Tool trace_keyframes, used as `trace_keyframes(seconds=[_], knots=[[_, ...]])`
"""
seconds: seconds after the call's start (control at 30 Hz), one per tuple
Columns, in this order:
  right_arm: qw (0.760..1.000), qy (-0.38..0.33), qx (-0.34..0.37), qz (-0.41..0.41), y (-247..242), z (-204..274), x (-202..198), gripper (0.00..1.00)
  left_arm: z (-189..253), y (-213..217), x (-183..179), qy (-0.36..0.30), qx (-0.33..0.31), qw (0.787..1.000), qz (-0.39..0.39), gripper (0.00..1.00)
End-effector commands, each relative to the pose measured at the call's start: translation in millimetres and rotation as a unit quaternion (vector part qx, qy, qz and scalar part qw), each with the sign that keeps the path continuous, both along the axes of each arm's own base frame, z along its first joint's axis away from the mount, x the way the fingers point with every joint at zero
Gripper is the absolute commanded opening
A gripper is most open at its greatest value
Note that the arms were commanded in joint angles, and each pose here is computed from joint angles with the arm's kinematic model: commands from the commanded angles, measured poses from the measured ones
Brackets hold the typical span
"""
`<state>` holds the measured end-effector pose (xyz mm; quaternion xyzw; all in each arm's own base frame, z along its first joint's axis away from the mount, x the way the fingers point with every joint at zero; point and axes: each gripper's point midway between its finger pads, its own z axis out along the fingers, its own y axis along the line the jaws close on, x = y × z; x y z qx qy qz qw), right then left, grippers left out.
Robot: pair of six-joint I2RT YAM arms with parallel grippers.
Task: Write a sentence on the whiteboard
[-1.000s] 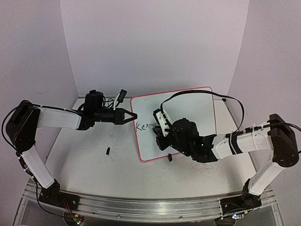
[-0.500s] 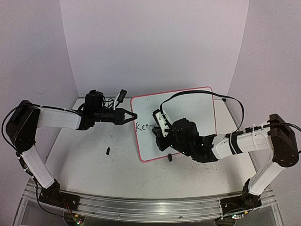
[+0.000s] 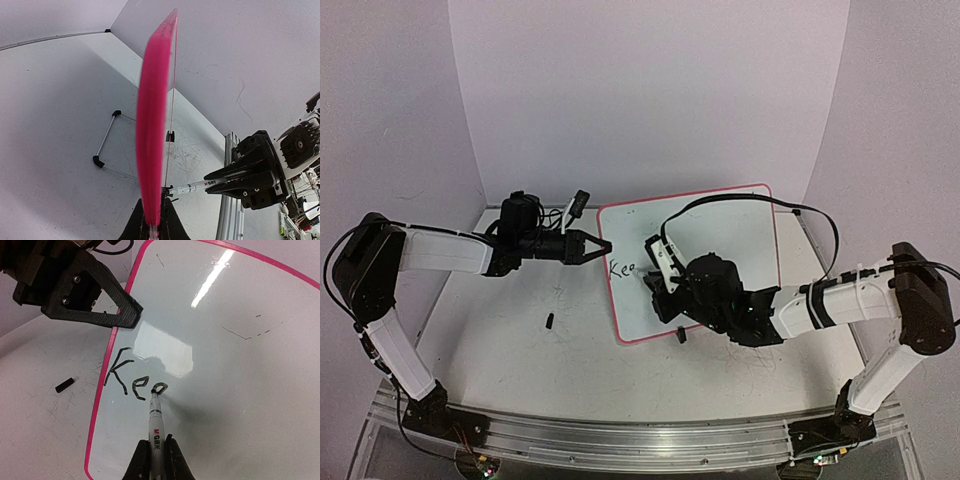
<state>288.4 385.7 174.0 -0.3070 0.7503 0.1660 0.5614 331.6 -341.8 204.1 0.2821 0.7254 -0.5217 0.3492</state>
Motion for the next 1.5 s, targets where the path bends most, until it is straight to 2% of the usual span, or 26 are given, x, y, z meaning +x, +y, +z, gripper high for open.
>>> trace_keyframes(seconds=[0.0,0.6,0.9,1.47], knots=[[1.000,0.009,-0.007,-0.009,-8,-6,0,0.00,26,0,-2,-0.048,-0.020,0.999,-0.007,0.08],[0.999,-0.003,-0.008,-0.036,-20,-2,3,0.00,25,0,-1,-0.047,-0.020,0.999,-0.006,0.08],[0.996,-0.046,0.070,-0.009,-17,50,-5,0.00,25,0,-1,-0.046,-0.020,0.999,-0.006,0.08],[0.998,-0.034,0.039,-0.020,-8,28,5,0.00,25,-1,-1,-0.046,-0.021,0.999,-0.008,0.08]])
